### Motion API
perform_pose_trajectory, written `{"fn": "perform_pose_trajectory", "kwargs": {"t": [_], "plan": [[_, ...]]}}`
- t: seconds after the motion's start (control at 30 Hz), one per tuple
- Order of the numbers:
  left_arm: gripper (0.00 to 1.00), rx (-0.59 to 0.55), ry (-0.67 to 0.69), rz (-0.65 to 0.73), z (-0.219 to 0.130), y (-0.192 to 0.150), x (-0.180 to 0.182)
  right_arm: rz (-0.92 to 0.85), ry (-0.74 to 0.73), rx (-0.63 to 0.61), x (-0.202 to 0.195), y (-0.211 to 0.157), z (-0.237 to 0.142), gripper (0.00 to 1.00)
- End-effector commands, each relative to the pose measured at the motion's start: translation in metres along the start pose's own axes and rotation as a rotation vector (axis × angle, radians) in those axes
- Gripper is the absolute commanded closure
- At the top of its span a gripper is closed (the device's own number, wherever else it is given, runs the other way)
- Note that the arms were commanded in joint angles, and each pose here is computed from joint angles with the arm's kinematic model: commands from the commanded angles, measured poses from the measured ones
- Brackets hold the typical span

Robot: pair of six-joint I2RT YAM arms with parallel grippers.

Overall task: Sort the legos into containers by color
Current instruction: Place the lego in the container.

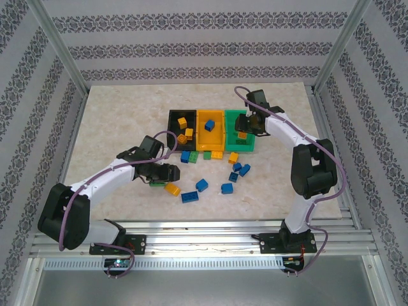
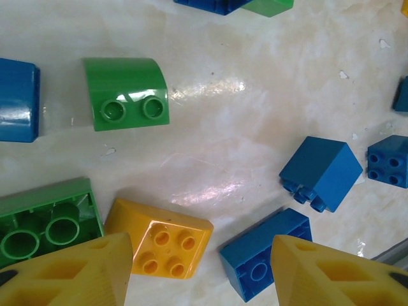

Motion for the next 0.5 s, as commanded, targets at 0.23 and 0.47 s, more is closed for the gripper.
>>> {"fn": "perform_pose_trajectory", "kwargs": {"t": [0.23, 0.47], "plan": [[0.41, -0.047, 0.013, -0.039, -0.005, -0.003, 0.003, -0.130, 0.117, -0.085, 0.073, 0.019, -0.031, 0.61], [0.40, -0.030, 0.030, -0.045, -0.005, -0.007, 0.007, -0.258, 0.259, -0.088, 0.169, 0.039, -0.008, 0.61]]}}
Point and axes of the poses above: each hand's point on the last joint's axis, 136 mm out from that joint toward the fingers, its own z axis out along the fingers, its own x axis along the line the jaws close on, y = z × x, the point moved 7 cm from there along -z, back along the fingers, and after that the axes turned 12 degrees about -z, right-handed, at the moved point
